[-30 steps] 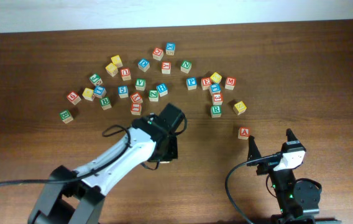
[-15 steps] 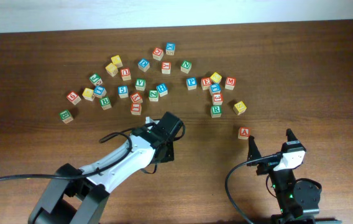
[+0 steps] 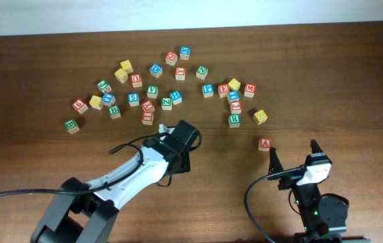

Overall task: Spell out CVPR
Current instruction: 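Carry the yellow C block forward and set it down on open table, then reach the left gripper to the green V block and grasp it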

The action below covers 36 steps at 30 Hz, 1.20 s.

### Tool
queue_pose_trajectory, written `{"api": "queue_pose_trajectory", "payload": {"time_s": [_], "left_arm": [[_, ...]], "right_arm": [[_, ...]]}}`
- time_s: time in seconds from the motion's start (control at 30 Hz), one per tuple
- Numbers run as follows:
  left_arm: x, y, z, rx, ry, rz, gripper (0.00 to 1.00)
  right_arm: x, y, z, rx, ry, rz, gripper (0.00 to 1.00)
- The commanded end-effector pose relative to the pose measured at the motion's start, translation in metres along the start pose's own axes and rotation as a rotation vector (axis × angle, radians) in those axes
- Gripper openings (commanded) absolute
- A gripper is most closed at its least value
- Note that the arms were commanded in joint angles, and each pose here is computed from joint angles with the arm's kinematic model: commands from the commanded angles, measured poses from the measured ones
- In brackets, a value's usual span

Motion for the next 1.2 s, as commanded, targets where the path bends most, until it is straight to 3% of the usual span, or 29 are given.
{"api": "queue_pose_trajectory", "payload": {"time_s": [0.0, 0.9, 1.03, 1.17], "left_arm": [[-0.001, -0.001, 0.002, -0.006, -0.013, -0.012, 0.3], [-0.001, -0.001, 0.007, 0.048, -0.04, -0.016, 0.29], [-0.001, -0.001, 0.007, 0.048, -0.038, -0.018, 0.57], [-0.008, -0.011, 0.0, 0.043, -0.018, -0.042, 0.71]], "right_arm": [[0.0, 0.002, -0.003, 0.008, 0.011, 0.004, 0.99], [0.0, 0.002, -0.003, 0.008, 0.011, 0.004, 0.98], [0.0, 0.002, -0.003, 0.008, 0.011, 0.004, 0.98], [0.0, 0.002, -0.003, 0.008, 0.011, 0.004, 0.98]]}}
Point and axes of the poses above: each gripper's point midway between its finger pads, its own x axis out along the fingers, its own z axis along the line the jaws close on, y = z × x, the point moved 1 cm from there along -x, back along the fingers, and after that the axes turned 2 degrees about -x, right-handed, at the moved point
